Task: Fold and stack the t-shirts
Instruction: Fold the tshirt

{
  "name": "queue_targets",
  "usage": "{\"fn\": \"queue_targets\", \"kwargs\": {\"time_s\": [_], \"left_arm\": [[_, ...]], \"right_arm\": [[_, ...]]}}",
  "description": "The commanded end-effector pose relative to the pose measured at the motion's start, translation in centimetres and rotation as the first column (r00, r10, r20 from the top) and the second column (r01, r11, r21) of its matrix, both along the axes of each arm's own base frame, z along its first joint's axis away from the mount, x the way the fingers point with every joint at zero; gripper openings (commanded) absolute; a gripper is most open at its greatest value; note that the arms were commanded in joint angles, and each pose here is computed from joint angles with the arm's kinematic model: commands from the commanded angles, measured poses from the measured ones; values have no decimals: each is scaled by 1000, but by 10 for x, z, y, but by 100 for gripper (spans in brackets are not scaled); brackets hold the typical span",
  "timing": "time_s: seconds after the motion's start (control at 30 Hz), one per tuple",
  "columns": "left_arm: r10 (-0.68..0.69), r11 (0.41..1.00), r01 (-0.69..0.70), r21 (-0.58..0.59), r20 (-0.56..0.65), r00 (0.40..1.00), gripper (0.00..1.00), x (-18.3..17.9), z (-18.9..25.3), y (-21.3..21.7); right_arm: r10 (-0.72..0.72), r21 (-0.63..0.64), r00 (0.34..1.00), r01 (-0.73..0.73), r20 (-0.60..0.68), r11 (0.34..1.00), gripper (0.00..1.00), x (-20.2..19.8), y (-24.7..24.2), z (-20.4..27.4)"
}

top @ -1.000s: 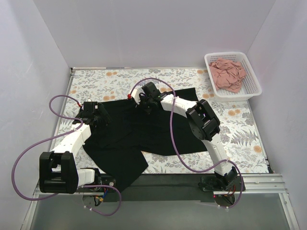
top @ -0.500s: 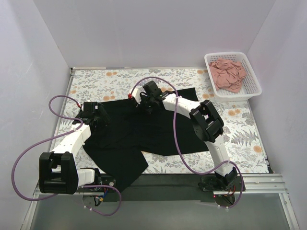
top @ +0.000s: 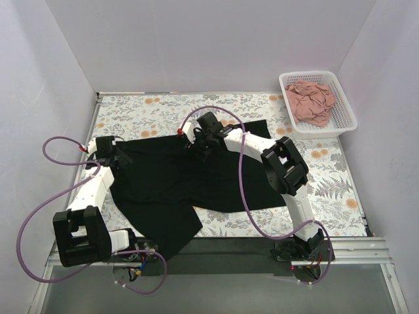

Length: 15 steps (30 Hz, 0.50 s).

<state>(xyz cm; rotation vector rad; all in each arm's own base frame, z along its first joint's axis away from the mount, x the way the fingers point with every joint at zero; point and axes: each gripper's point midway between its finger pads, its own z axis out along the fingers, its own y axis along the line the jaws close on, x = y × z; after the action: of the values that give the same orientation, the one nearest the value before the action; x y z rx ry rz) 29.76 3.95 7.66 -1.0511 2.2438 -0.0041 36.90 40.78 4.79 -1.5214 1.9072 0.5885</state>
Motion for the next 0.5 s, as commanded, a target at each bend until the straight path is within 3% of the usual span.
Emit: {"fn": "queue_targets", "kwargs": {"time_s": [0.0,0.23,0.47], "left_arm": [[110,994,-110,-13,72,991,53,23,20,25],[168,985,-170,15,80,983,31,60,16,59],[159,987,-160,34,37,987,33,81,-5,71]], "right_arm": [[-57,76,997,54,42,996,61,6,-9,55],[-127,125,991,123,32,985,66,8,-40,67],[-180,180,984,175,9,968,66,18,-64,72]]}}
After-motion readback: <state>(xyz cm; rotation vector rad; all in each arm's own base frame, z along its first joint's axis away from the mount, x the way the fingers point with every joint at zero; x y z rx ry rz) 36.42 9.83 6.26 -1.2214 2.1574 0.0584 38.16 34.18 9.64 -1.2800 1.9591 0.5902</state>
